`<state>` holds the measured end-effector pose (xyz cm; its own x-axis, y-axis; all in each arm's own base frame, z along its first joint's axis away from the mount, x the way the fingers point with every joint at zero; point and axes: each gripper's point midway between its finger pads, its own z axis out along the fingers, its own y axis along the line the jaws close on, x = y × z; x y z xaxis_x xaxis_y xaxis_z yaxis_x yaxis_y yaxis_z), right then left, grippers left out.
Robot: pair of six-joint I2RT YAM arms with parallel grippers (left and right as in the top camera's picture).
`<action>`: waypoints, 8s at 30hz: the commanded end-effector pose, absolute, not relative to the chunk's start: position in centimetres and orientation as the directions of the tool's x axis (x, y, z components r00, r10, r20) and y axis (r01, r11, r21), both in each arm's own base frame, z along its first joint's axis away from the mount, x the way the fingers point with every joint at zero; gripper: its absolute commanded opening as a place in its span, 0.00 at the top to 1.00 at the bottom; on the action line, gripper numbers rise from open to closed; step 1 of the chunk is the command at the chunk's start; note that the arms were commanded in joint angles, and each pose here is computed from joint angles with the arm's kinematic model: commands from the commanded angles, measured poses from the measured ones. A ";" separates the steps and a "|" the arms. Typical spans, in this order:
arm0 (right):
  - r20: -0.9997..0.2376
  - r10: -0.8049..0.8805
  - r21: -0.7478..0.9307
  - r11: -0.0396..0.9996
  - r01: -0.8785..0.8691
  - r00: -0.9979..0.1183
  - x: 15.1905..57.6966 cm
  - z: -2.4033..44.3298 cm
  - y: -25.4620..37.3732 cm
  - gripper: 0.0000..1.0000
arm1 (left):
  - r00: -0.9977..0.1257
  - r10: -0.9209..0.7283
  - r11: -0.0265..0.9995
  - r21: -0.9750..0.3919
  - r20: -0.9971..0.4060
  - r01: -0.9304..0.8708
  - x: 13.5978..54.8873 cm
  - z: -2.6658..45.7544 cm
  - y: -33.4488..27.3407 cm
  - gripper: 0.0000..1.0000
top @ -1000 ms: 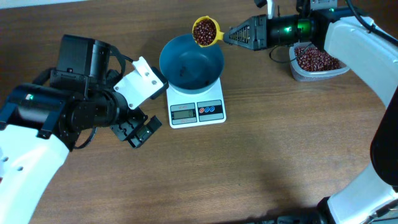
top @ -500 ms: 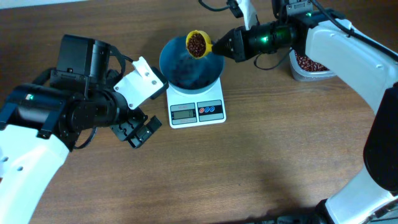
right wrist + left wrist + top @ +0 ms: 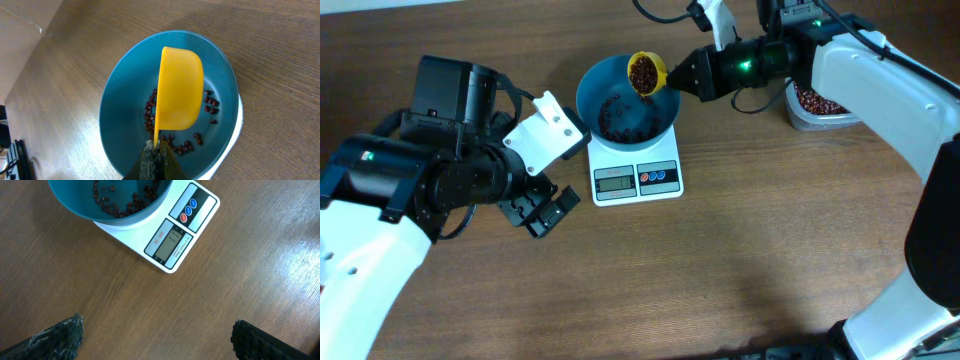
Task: Scoop item into bowl and weigh 50g on scale
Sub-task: 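Tilt the scoop with the right gripper to pour beans into bowl, then hold the emptied scoop above the blue bowl with the right gripper, then carry the scoop with the right gripper to the bean tub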
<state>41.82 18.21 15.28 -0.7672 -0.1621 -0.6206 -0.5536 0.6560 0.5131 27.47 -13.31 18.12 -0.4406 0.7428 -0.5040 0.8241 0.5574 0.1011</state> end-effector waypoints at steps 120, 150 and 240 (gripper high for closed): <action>-0.570 -0.183 0.241 0.895 -0.376 -0.801 39.2 17.4 20.4 0.96 | -0.418 0.749 0.546 0.122 -0.515 0.828 27.7 18.8 -13.5 0.01; -0.567 -0.165 0.226 0.911 -0.346 -0.807 39.7 18.4 21.1 0.96 | -0.418 0.749 0.547 0.122 -0.515 0.828 27.7 18.8 -13.5 0.01; -0.986 -0.047 0.124 0.446 -0.886 -0.161 44.4 35.0 10.6 0.96 | -0.418 0.749 0.546 0.122 -0.515 0.828 27.7 18.8 -13.5 0.01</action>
<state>44.61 10.24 32.47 -0.3048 -0.0375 -0.9517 -0.8303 0.4999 0.2462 27.60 -13.34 18.25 -0.4378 0.7421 -0.5076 0.8233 0.5578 0.1054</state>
